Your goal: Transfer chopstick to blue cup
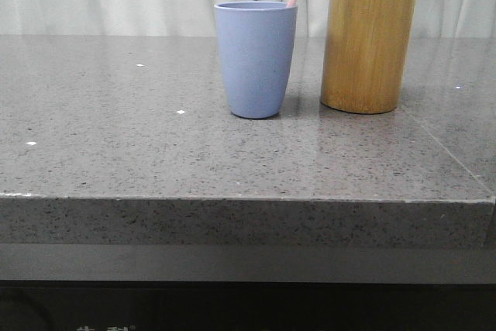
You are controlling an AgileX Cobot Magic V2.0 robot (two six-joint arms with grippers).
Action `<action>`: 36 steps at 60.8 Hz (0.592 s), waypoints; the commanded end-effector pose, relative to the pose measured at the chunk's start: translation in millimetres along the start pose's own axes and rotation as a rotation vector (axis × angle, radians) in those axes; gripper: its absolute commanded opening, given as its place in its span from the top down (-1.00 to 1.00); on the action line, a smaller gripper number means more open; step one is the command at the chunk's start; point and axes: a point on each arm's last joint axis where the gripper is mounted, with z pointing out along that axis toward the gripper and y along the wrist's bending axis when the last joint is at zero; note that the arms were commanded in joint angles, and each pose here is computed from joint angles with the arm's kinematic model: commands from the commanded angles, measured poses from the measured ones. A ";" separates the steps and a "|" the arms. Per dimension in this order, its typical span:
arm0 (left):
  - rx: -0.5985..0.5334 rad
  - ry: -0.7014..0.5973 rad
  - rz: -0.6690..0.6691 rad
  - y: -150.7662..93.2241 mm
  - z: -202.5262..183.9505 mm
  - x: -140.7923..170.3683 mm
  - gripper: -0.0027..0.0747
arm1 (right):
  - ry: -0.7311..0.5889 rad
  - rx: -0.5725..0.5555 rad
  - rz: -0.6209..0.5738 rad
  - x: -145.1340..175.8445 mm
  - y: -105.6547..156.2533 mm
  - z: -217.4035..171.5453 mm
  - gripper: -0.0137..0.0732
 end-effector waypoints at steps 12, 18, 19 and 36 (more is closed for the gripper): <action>-0.001 -0.094 -0.016 0.4 -1.0 -14.2 0.98 | -0.199 0.005 -0.032 -61.6 0.1 -39.0 -0.35; -0.001 -0.094 -0.016 0.4 -1.0 -14.2 0.98 | -0.180 0.007 -0.032 -61.9 -0.1 -42.5 -0.27; -0.001 -0.094 -0.016 0.4 -1.0 -14.2 0.98 | -0.176 0.007 -0.032 -61.9 -0.1 -43.0 -0.24; -0.001 -0.094 -0.016 0.4 -1.0 -14.2 0.98 | -0.162 0.017 -0.031 -70.4 -2.2 -64.2 0.62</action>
